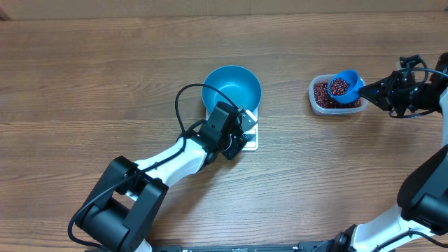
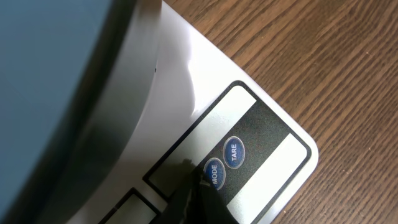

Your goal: Scoop item into bowl and weigh 150g on scale

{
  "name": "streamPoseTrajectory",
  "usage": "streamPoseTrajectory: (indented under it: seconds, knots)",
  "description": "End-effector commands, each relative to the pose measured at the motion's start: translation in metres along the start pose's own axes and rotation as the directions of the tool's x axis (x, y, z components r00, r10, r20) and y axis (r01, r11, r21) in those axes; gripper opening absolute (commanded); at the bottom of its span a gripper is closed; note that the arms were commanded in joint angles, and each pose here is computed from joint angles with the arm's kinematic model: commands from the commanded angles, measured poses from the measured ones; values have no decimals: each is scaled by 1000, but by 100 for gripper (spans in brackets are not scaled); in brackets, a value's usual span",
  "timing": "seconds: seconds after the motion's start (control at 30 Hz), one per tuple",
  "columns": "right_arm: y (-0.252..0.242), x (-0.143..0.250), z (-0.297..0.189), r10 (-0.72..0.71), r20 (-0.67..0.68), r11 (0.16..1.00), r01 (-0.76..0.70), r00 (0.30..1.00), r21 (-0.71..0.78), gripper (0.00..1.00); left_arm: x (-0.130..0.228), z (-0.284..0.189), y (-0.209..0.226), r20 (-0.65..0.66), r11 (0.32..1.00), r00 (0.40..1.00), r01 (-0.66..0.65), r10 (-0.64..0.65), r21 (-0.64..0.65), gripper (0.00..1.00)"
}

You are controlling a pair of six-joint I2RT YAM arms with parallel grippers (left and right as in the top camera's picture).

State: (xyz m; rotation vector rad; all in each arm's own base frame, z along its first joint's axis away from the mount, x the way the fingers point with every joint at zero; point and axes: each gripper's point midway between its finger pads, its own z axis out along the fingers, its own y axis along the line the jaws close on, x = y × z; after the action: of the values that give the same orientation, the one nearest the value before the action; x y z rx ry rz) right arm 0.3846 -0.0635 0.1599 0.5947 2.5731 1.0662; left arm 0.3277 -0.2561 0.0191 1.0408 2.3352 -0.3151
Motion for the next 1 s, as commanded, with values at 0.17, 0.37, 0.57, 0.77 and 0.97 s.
streamPoseTrajectory:
  seconds: [0.17,0.37,0.57,0.77,0.97]
  knots:
    - [0,-3,-3,-31,6,1000,31,1000,7,4,17,9,-5,-53,1000,998,-14,15,18,4]
    - [0,-3,-3,-32,6,999,31,999,6,4,8,0,-5,-30,1000,999,-17,17,14,4]
    - [0,-3,-3,-32,6,999,32,999,6,4,3,-6,-5,-20,1000,1000,-18,18,12,4]
    - [1,-4,-3,-35,9,999,35,999,6,4,-5,-16,-5,2,1000,1000,-21,21,12,4]
    - [1,-5,-3,-38,13,999,38,999,6,4,-5,-16,-5,1,1000,1000,-21,21,12,4]
